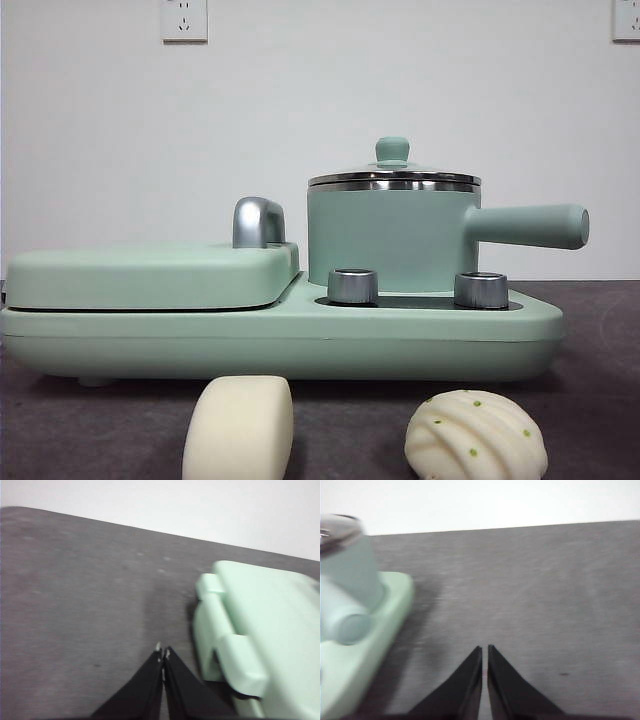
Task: Put the buns in a small steamer
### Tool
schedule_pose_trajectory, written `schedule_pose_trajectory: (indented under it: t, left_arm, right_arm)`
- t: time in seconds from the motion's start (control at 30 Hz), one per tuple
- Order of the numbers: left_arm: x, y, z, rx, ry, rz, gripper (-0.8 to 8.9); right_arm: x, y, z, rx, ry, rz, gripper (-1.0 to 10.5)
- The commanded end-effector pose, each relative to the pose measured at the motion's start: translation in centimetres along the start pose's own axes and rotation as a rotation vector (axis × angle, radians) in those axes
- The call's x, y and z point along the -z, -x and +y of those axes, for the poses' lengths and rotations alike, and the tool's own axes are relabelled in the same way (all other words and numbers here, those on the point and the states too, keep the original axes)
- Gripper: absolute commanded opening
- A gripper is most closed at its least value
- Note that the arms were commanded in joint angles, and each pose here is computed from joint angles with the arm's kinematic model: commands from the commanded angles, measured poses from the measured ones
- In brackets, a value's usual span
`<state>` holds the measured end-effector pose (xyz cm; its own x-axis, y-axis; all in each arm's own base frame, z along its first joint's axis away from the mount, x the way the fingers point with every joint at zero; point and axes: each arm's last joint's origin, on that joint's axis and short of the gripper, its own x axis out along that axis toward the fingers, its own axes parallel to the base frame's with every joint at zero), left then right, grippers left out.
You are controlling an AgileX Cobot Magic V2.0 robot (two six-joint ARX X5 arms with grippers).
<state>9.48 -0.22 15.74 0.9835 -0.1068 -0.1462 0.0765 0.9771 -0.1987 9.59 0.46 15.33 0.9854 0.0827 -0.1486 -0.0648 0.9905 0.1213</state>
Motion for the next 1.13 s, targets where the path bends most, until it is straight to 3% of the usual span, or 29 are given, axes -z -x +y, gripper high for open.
schedule_pose_trajectory:
  t: [0.03, 0.27, 0.43, 0.57, 0.83, 1.0, 1.13]
  left_arm:
    - [-0.1, 0.0, -0.3, 0.059, 0.046, 0.013, 0.08]
    - [-2.8, 0.3, -1.4, 0.148, 0.083, 0.031, 0.09]
    - [-5.9, 0.0, -2.6, 0.225, 0.079, 0.068, 0.09]
    - [-8.9, -0.4, -3.6, 0.299, 0.074, 0.120, 0.09]
    - [-15.1, -2.1, -6.1, 0.475, 0.062, 0.261, 0.09]
    - [-18.0, -3.2, -7.7, 0.628, 0.019, 0.345, 0.08]
    - [-19.5, -4.0, -9.0, 0.719, -0.017, 0.399, 0.08]
  right_arm:
    - [-1.0, 0.3, 0.4, -0.078, -0.105, -0.026, 0.1]
    - [-4.8, 1.7, 1.0, -0.132, -0.204, -0.055, 0.1]
    - [-8.9, 2.9, 1.7, -0.167, -0.204, -0.022, 0.1]
    - [-12.2, 3.5, 2.3, -0.233, -0.167, 0.037, 0.1]
    - [-17.3, 4.1, 3.6, -0.467, -0.044, 0.198, 0.1]
    - [-18.8, 4.1, 4.1, -0.582, 0.038, 0.267, 0.1]
    - [-19.0, 4.1, 4.2, -0.635, 0.051, 0.277, 0.1]
